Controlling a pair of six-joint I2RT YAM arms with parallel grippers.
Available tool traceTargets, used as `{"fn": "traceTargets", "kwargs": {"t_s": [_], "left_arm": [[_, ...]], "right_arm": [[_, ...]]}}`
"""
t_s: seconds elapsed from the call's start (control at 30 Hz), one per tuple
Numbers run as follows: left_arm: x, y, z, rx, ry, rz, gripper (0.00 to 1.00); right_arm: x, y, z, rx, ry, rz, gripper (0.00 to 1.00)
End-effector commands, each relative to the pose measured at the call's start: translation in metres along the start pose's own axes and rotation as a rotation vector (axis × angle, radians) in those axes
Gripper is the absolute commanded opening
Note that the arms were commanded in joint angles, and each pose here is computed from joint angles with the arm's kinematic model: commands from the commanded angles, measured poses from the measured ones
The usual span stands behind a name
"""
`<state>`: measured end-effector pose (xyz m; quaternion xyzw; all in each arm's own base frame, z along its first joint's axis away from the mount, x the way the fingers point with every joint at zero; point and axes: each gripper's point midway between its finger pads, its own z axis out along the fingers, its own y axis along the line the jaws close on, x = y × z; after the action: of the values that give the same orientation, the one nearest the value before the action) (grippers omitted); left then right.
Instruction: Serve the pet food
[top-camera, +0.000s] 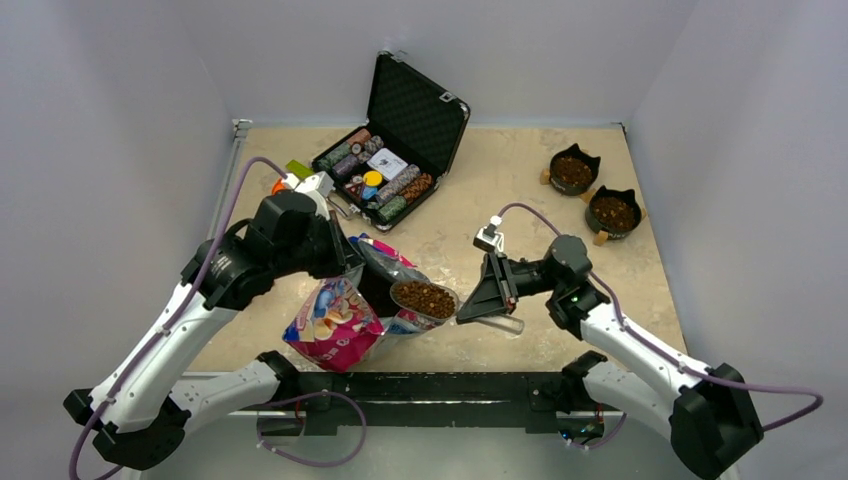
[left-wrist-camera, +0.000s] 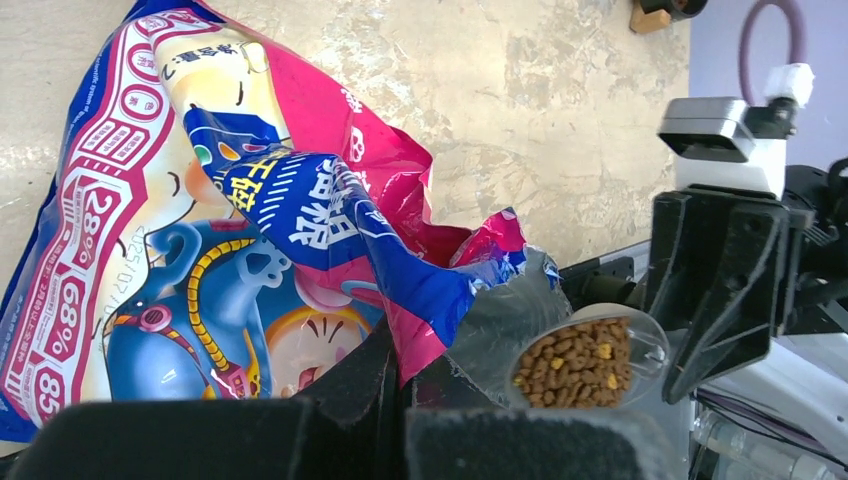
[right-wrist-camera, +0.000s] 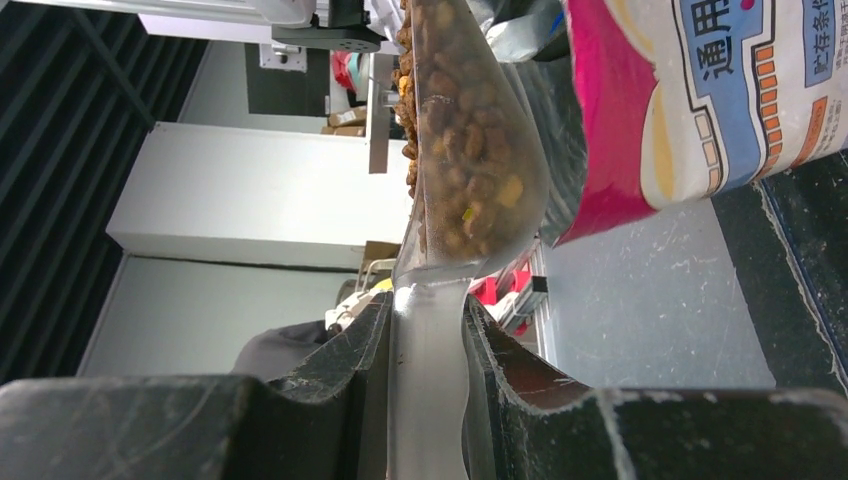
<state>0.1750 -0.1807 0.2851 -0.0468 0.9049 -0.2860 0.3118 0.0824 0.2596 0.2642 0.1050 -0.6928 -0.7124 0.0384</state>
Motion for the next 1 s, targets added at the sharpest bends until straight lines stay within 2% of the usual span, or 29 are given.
{"fn": "traceTargets", "kwargs": {"t_s": [0.0,0.3,0.57,0.8,0.97], "left_arm": [[-0.015,0.003,-0.003,-0.054,-0.057,-0.018,0.0],[-0.014,0.012,-0.004,-0.085,-0.067,-0.012,0.0],[-0.022,0.002,-0.012,-0.037,-0.088,0.044,0.0],[-0.028,-0.01,-0.018,0.02,-0.096,0.135,0.0],[-0.027,-0.008,-0.023,0.028,-0.106,0.177,0.0]], "right_arm": [[-0.001,0.023,-0.011,-0.008,-0.015,-0.077,0.0],[-0.054,0.072,-0.041,0.027,-0.166,-0.2,0.0],[-0.144,0.104,-0.08,0.038,-0.405,-0.231,0.0],[-0.223,0.095,-0.124,-0.006,-0.614,-0.218,0.0],[-0.269,0.066,-0.168,-0.018,-0.761,-0.201,0.0]]}}
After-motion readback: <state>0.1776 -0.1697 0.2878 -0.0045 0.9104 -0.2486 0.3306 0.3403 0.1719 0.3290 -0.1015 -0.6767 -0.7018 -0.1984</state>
